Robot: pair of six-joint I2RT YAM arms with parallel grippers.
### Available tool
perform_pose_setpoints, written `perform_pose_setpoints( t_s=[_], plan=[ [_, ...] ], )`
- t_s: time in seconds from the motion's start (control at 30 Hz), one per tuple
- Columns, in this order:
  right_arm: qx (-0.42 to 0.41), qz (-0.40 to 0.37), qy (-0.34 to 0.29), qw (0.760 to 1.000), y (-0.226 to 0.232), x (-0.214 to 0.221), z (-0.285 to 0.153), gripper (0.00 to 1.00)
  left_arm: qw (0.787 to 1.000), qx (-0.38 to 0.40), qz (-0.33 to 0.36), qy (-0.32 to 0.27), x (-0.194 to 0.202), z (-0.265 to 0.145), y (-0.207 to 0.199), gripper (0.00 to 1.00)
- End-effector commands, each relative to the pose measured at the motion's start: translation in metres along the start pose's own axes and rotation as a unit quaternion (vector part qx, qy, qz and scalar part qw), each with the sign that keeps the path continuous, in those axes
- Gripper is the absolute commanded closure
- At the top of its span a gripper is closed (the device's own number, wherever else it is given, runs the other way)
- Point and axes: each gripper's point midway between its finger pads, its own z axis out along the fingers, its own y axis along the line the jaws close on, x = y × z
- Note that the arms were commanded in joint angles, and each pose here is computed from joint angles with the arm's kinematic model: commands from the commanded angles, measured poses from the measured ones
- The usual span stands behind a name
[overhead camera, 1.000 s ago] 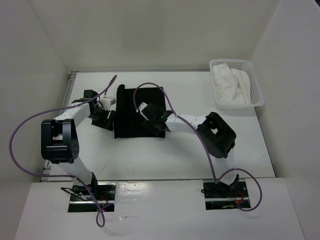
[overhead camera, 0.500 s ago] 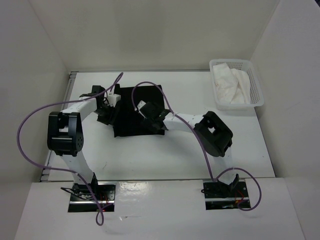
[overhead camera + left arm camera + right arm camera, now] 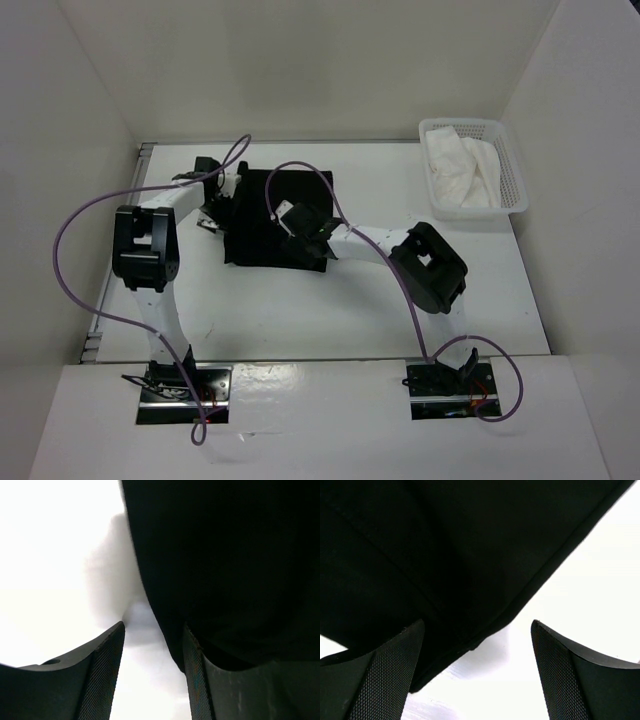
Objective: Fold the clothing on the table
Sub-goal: Flatten the skirt out
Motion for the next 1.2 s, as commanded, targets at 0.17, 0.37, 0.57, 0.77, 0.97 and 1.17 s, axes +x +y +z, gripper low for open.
perform_pose_setpoints(
  t_s=[0.17, 0.37, 0.57, 0.77, 0.97, 1.17],
  plan=[
    [-0.009, 0.004, 0.038, 0.999, 0.001, 0.026, 0.004, 0.09, 0.999, -0.044, 0.006, -0.014, -0.039, 0.029, 0.008, 0.43],
    [0.028, 0.024, 0.040, 0.999, -0.028, 0.030, 0.011, 0.09, 0.999, -0.048, -0.001, -0.019, -0.052, 0.030, 0.007, 0.44],
    [0.036, 0.060, -0.026, 0.997, -0.064, -0.006, -0.038, 0.09, 0.997, -0.006, -0.018, -0.076, -0.063, -0.050, 0.005, 0.43],
    [0.029, 0.089, -0.102, 0.990, -0.085, -0.035, -0.096, 0.07, 0.999, 0.049, -0.011, -0.018, 0.000, -0.068, -0.022, 0.41],
    [0.030, 0.091, -0.095, 0.991, -0.086, -0.022, -0.097, 0.07, 0.996, 0.089, -0.018, 0.026, 0.030, -0.049, -0.038, 0.41],
    [0.020, 0.088, -0.076, 0.993, -0.076, -0.008, -0.087, 0.07, 0.990, 0.118, -0.042, 0.058, 0.039, -0.024, -0.048, 0.41]
  ],
)
